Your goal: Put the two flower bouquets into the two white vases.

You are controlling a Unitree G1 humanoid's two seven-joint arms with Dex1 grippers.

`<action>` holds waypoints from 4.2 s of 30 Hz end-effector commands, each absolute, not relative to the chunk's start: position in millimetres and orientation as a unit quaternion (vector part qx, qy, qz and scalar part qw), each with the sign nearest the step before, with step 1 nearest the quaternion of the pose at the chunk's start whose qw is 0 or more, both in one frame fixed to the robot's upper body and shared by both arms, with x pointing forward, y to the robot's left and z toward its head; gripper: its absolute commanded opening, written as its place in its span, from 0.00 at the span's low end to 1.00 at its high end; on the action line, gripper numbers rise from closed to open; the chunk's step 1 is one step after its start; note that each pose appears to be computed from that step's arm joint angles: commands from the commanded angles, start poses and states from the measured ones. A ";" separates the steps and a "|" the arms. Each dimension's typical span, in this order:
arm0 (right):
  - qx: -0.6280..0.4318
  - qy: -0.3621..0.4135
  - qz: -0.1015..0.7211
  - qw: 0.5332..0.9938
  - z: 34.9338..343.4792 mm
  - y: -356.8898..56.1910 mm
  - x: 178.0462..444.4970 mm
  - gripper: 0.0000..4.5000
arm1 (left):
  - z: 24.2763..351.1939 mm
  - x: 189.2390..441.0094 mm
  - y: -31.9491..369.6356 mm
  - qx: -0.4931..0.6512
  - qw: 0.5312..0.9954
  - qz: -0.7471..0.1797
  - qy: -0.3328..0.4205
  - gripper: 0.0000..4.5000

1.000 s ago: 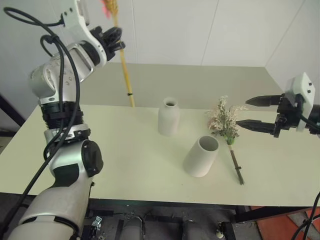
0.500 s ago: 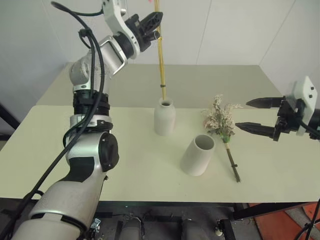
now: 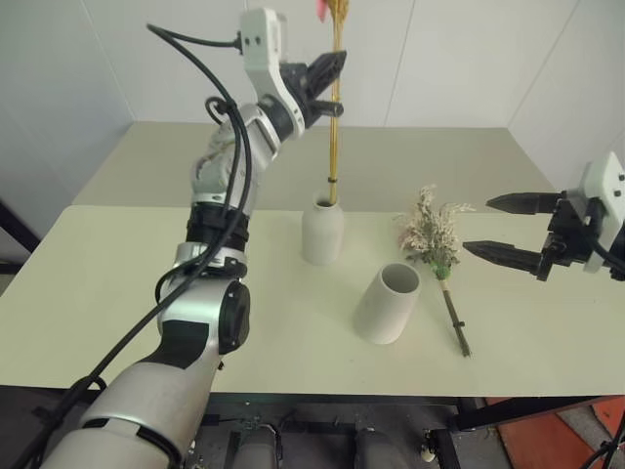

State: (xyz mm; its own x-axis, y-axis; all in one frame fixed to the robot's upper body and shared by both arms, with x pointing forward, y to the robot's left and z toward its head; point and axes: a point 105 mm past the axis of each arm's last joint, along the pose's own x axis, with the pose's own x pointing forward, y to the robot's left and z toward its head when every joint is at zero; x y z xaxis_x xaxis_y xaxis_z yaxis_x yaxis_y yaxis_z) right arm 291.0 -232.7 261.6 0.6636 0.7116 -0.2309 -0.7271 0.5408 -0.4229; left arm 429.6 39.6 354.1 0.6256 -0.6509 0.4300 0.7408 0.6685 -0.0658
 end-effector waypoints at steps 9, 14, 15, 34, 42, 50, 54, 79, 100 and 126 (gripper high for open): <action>-0.257 -0.008 0.399 0.880 276.4 -233.3 285.1 1.00 | 359.1 414.8 41.2 -0.075 0.887 -0.404 -0.212 0.21; -0.258 -0.005 0.397 0.881 274.9 -234.3 286.0 1.00 | 351.0 402.5 65.2 -0.067 0.890 -0.404 -0.198 0.53; -0.258 -0.003 0.397 0.881 274.2 -234.5 286.0 1.00 | 342.9 397.7 79.6 -0.061 0.896 -0.399 -0.184 0.61; -0.115 0.235 0.326 0.909 231.2 -221.2 327.4 1.00 | 285.8 268.2 169.3 0.180 0.766 -0.617 -0.019 0.99; -0.134 0.354 0.257 0.889 203.4 -224.2 351.7 1.00 | 289.8 260.7 159.9 0.195 0.747 -0.635 -0.029 0.99; -0.162 0.422 0.219 0.865 180.8 -236.3 356.9 1.00 | 283.8 258.8 163.7 0.186 0.765 -0.616 -0.027 0.99; -0.161 0.451 0.218 0.850 168.0 -238.1 358.9 1.00 | 284.7 260.4 162.6 0.177 0.782 -0.597 -0.034 0.99; -0.085 0.271 0.101 0.953 222.8 -257.0 413.2 0.05 | 288.9 254.2 171.7 0.168 0.766 -0.621 -0.016 1.00; 0.093 -0.120 0.567 0.810 339.5 -149.3 283.4 0.05 | 289.7 244.9 185.0 0.099 0.762 -0.639 -0.023 1.00; 0.049 -0.042 0.615 0.786 251.9 -132.6 266.0 0.57 | 292.2 247.5 184.2 0.114 0.761 -0.639 -0.014 1.00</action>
State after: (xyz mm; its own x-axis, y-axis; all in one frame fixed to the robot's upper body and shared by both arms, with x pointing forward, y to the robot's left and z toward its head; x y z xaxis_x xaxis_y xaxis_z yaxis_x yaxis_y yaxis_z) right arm 277.4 -133.2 238.8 0.2855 0.9519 0.1114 -0.9550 0.2728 0.1163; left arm 250.4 183.1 283.8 0.1813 -0.9767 -0.1146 0.9749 0.1632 0.1516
